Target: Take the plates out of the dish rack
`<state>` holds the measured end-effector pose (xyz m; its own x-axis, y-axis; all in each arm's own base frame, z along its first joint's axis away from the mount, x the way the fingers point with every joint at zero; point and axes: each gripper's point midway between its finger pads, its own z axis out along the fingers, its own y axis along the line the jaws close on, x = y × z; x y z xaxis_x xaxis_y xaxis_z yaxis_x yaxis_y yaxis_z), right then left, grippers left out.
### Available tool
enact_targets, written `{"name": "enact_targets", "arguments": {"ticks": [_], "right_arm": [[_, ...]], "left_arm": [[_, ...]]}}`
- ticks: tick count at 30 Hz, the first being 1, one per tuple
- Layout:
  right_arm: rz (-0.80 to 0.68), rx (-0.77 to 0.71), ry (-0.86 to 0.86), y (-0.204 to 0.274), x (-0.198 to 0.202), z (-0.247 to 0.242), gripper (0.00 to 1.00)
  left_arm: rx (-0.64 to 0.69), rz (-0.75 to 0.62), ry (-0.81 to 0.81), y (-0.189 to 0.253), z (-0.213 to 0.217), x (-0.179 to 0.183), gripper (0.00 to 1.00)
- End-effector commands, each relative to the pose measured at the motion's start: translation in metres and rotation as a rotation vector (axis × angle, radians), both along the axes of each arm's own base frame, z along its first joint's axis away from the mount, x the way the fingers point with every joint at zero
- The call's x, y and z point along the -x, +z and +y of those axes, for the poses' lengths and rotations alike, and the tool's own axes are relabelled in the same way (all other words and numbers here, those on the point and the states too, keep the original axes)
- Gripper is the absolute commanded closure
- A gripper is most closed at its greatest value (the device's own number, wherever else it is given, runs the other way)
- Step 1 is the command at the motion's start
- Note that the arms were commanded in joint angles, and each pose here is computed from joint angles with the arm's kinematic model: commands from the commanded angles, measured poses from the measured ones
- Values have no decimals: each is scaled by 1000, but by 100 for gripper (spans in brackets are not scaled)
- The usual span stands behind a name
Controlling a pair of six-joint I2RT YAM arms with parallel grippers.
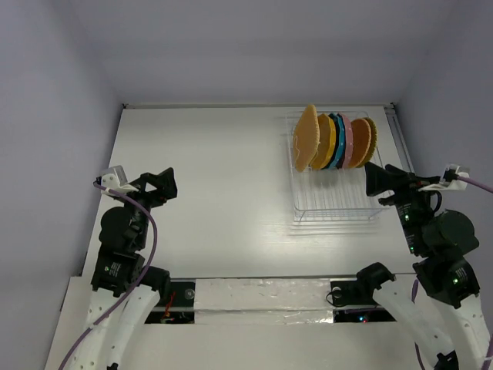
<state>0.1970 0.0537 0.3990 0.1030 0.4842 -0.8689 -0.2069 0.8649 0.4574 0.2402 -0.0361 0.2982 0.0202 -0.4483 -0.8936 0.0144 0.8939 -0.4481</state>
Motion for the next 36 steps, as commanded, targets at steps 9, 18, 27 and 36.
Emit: {"name": "enact_targets", "arguments": {"ticks": [9,18,27,36], "right_arm": [[115,63,7,-13,-35,18,100],[362,224,-35,-64,-125,50,43],[499,326,-96,-105,-201,72,30],[595,424,-107,-139,-256,74,45]], "left_arm": [[8,-46,3,8,1,1,20],[16,-53,2,9,2,3,100],[22,-50,-7,7,-1,5,56],[19,-50,-16,7,-3,5,41]]}}
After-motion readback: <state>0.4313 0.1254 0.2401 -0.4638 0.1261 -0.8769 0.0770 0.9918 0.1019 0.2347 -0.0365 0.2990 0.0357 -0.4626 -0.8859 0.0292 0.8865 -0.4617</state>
